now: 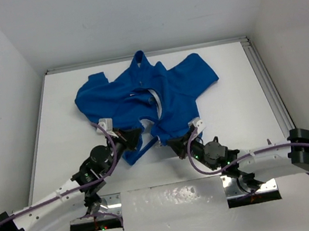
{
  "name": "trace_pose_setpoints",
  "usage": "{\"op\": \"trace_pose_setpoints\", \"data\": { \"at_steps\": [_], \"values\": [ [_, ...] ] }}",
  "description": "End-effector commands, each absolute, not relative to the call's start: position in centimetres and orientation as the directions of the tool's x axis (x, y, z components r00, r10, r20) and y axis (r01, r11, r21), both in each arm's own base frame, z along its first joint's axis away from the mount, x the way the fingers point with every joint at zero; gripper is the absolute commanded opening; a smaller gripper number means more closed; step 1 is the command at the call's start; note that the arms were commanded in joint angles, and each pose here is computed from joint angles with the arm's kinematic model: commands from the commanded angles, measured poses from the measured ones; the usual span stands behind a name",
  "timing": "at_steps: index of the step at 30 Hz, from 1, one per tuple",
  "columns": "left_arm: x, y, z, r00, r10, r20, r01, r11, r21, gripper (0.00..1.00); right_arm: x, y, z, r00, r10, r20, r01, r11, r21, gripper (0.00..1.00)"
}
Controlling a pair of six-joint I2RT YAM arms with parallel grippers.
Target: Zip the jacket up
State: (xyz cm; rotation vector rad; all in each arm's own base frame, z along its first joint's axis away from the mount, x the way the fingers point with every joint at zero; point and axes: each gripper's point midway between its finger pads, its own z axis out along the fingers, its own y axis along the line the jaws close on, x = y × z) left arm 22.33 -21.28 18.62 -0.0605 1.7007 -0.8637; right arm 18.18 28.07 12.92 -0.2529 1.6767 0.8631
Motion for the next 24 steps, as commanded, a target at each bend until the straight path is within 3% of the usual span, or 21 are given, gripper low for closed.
{"op": "trace_pose_setpoints", "data": {
  "at_steps": [1, 7, 24],
  "values": [
    [22.4, -22.4, 19.8, -0.352, -0.510, -0.785, 0.413, 0.668, -0.619, 0.00, 18.9, 27.2, 18.6, -0.184, 0.477, -0.859, -0.592, 0.645, 0.484, 0.00],
    [22.1, -23.9, 20.9, -0.390, -0.532, -0.752, 0.446, 0.605, -0.660, 0.00, 19.5, 25.6, 22.6, -0.043, 0.596, -0.802, -0.604, 0.624, 0.496, 0.00],
    [21.5, -25.4, 22.1, -0.397, -0.544, -0.739, 0.512, 0.538, -0.670, 0.00, 20.6, 27.1, 21.6, -0.049, 0.531, -0.846, -0.567, 0.683, 0.461, 0.00]
  ]
}}
